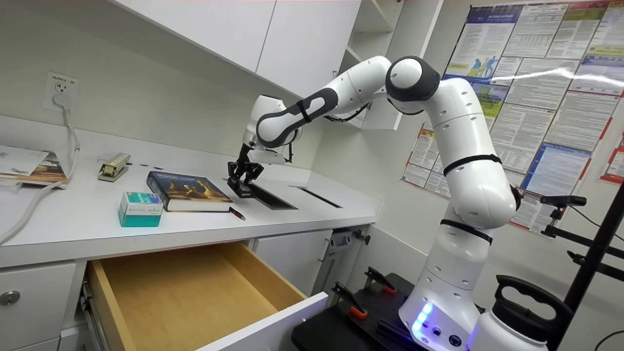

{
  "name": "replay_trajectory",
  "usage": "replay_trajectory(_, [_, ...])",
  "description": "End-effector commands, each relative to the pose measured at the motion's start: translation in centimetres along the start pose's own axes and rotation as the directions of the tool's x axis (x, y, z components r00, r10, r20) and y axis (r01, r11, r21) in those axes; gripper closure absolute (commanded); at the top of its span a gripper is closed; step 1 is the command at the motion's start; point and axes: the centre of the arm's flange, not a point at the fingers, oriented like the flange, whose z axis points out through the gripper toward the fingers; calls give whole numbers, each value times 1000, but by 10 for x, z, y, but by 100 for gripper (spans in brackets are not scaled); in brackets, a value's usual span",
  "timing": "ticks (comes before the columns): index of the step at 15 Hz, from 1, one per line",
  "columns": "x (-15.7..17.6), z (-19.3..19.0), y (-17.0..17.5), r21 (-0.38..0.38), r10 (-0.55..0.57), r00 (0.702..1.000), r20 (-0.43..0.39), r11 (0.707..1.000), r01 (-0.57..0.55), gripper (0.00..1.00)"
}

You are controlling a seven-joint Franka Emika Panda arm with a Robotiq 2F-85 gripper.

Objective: Take the pen and the box out of the drawer and put them on the counter then close the drawer

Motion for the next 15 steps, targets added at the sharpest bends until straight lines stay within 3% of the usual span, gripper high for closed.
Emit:
replay_trajectory(1, [14,11,-9,9,-3,1000,-2,1000,3,84])
replay_trajectory(2, [15,15,-11,5,7,1000,-10,1000,-7,84])
replay_trajectory(3, [16,18,-13,-3,18,1000,-6,1000,-18,34])
replay_trajectory(4, [16,20,-13,-1,27,1000,-2,1000,-27,31])
replay_trajectory(9, [11,5,-21,-25,42,999,-6,999,-42,0])
replay_trajectory(15, [-47,-75,-47,-40,88,992,-89,995,-92,0])
